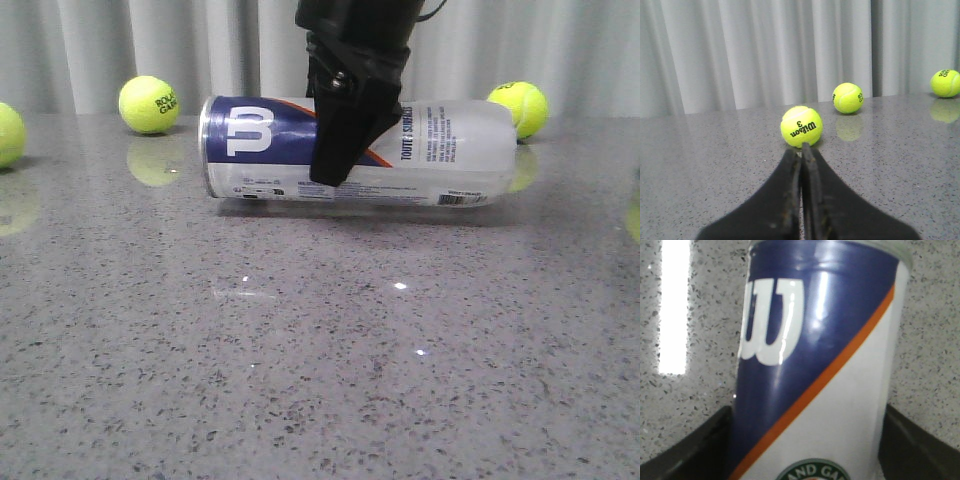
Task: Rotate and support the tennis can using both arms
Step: 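Carry the can toward the table center and lower it on its side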
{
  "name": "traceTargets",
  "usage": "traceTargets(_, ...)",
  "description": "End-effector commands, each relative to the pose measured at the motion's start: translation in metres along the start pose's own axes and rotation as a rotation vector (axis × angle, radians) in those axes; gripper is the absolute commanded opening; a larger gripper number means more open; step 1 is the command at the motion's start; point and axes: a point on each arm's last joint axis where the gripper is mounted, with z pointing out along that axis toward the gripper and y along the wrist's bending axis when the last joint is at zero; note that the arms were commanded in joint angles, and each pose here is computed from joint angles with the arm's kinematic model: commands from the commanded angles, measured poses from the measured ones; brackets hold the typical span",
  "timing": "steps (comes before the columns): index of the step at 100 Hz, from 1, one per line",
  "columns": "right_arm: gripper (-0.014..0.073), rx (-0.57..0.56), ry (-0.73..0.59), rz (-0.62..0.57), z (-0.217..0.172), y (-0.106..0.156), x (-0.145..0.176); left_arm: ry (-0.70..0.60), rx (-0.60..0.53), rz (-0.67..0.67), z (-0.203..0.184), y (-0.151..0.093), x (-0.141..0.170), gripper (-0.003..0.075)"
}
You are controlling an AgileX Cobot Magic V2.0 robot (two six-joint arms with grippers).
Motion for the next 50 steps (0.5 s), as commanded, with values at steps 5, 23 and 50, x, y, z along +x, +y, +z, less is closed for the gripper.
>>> traceTargets(5,0.0262,0.082,-0.058,-0.013,-0.0305,-0.0055,-0.0086,-0.068,-0.001,-0.011,-0.0023,-0.0012,0.0067,-0.0021)
traceTargets(23,0.0277,0.069,-0.052,-0.013,-0.0304,-0.0044,-0.0080,-0.068,-0.001,-0.011,-0.0023,-0.0012,0.0067,-0.0021)
traceTargets(50,0.0595,0.034,-0.034,-0.014,-0.0302,-0.0012,-0.0064,-0.068,-0.001,-0.011,-0.0023,-0.0012,0.0067,-0.0021)
